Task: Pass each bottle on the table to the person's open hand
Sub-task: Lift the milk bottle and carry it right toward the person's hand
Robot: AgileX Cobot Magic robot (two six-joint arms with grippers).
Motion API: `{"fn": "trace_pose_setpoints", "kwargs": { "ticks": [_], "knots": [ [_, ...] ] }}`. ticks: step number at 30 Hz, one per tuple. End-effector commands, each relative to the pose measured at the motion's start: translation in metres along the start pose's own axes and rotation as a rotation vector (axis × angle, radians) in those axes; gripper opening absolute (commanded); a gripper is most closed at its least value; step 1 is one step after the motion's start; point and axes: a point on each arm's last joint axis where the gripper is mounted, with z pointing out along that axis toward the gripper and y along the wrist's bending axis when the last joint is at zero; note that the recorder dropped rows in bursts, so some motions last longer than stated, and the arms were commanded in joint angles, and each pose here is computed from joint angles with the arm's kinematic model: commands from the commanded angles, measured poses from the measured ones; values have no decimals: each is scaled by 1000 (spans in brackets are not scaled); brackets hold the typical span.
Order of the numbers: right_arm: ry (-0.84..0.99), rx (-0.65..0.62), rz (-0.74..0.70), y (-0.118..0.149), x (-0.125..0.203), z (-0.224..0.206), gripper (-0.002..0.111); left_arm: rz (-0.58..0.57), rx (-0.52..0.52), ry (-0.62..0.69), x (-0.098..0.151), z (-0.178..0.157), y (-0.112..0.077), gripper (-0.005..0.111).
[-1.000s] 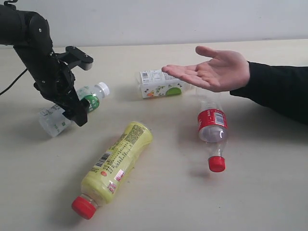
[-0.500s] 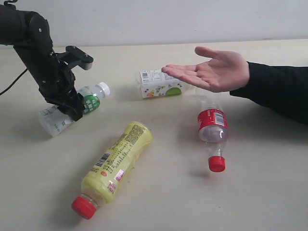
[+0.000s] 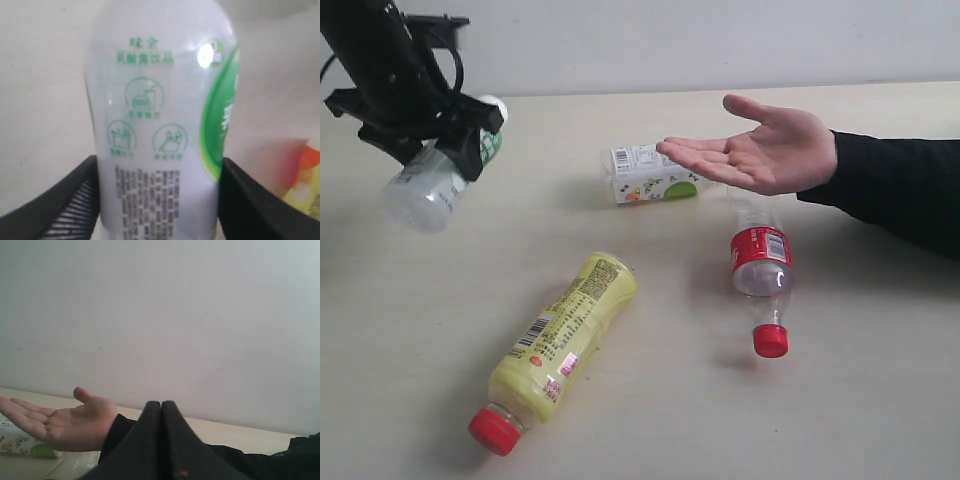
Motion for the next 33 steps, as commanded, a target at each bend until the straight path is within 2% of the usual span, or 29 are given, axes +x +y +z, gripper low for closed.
{"fn": "trace_pose_setpoints", "kwargs": {
  "ticks": [1,5,9,16,19,23,27,33],
  "knots": [
    [-4,0,-1,0,1,0,0,-75,36,-167,6,-52,-26,0],
    [-4,0,-1,0,1,0,0,-98,98,-335,13,-89,-56,0],
    [-4,0,-1,0,1,0,0,-86,162,-388,23,-105,-88,0],
    [-4,0,-1,0,1,0,0,-32,277,-403,41,-108,-152,0],
    [-4,0,-1,0,1,0,0,-60,394,-476,45,-104,-194,0],
    [-4,0,-1,0,1,0,0,-141,488,-511,41,-80,-231,0],
    [-4,0,-1,0,1,0,0,-226,549,-525,29,-48,-247,0],
    [-4,0,-1,0,1,0,0,-272,526,-472,22,-5,-255,0]
  ]
}}
